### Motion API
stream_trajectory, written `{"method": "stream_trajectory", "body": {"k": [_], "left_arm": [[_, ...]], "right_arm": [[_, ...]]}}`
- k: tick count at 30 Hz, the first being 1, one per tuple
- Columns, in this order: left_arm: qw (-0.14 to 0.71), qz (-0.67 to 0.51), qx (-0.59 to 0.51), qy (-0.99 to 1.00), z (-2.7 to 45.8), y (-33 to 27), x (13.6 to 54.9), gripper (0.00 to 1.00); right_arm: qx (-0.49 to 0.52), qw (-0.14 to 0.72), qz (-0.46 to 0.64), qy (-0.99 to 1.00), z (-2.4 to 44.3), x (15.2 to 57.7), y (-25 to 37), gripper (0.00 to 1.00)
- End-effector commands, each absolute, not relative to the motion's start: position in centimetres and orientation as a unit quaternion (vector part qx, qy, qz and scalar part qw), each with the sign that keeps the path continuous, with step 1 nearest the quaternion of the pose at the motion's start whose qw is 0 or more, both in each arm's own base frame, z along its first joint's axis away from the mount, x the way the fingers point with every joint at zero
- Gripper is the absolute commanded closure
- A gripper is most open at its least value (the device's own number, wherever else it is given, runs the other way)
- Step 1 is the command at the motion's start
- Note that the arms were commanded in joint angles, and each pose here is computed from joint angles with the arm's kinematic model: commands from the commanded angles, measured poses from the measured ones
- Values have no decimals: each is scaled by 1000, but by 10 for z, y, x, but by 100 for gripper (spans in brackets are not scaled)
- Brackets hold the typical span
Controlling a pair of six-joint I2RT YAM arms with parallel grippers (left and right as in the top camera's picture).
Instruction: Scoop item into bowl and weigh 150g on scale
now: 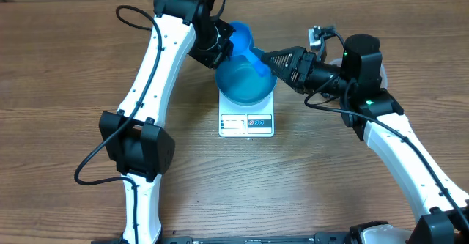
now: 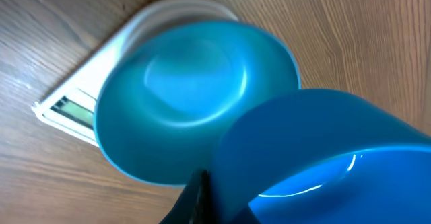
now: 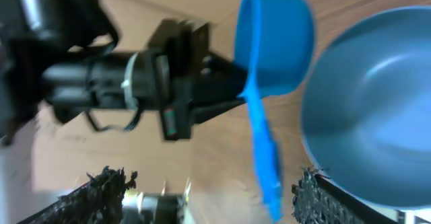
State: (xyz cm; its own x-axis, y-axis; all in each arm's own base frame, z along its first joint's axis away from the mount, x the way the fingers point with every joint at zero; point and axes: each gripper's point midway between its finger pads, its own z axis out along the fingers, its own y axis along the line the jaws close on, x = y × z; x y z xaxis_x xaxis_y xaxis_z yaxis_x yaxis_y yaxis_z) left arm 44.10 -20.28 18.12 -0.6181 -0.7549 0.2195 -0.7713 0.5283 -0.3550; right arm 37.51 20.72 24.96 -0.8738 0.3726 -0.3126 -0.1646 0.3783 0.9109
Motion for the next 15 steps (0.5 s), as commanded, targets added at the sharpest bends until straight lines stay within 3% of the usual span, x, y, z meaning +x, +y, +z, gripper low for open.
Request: {"method": "stream_trajectory", "body": {"k": [1,15], "left_arm": [[44,243,453,-857,191,-213,440,96],[67,246,467,-847,193,-242,427,96]], "right_arm": [[93,275,531,796,254,389,200,18],[93,277,528,797,253,390,201,23]]}}
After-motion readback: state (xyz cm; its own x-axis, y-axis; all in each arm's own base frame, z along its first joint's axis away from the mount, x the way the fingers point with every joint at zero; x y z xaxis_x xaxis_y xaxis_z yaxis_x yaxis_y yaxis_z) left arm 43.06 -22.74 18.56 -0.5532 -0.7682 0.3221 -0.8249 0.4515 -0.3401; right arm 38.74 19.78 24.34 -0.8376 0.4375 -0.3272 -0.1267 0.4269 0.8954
